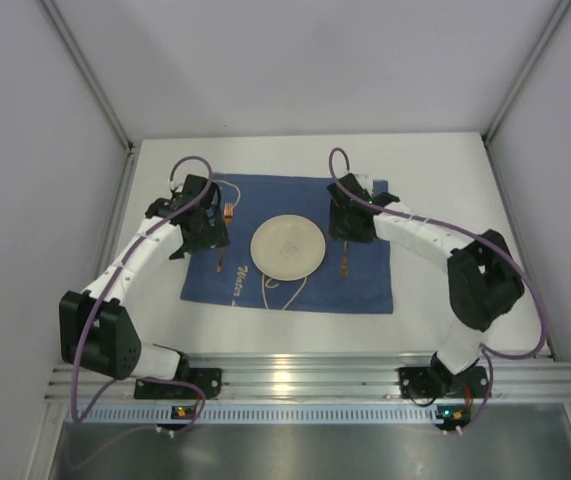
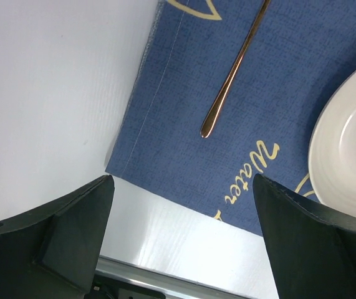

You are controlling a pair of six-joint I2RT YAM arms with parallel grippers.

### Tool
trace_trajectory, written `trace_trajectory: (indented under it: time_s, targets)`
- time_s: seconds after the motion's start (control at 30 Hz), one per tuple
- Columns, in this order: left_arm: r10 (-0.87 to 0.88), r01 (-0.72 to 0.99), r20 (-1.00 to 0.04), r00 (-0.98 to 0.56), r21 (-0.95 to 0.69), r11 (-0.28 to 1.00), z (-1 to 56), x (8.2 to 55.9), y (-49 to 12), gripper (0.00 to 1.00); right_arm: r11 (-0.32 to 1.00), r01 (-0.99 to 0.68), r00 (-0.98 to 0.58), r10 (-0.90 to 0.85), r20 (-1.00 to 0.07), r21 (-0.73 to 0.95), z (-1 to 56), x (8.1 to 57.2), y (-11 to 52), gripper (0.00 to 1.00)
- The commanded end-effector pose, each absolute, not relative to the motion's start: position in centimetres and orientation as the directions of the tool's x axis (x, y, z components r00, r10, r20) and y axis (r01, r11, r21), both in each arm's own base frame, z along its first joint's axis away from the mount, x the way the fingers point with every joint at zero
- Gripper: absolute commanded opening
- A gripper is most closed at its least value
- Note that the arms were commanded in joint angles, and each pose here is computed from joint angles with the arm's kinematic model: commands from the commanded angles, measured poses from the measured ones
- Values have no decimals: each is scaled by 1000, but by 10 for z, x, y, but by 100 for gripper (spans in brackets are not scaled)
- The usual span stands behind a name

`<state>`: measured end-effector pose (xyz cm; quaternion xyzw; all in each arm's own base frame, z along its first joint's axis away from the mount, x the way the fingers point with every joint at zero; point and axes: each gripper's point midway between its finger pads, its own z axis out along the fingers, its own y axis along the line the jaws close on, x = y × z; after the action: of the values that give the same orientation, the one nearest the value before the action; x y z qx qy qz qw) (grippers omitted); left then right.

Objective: Set the dinner table for one person

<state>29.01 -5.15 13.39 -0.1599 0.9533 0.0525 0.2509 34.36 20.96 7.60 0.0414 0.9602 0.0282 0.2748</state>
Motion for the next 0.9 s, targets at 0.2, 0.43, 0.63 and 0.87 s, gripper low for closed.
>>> trace_trajectory:
  time_s: [0.2, 0.43, 0.63, 0.87]
  targets:
    - [-219, -252, -727, -650, -66, 965, 172, 364, -55, 98, 969, -148, -571, 80, -817, 198, 251, 336, 206, 67]
    - [-290, -94, -899, -329, -274, 957, 127, 359, -43, 98, 903, -329, -385, 138, -912, 275, 252, 287, 189, 100]
    - [-91, -135, -988, -129, -73, 988, 132, 367, -9, 98, 885, -285, -295, 285, -912, 369, 244, 274, 170, 100]
    - [16, -40, -980, -198, 24, 999, 99, 386, -20, 96, 902, -253, -291, 274, -917, 350, 222, 275, 162, 100]
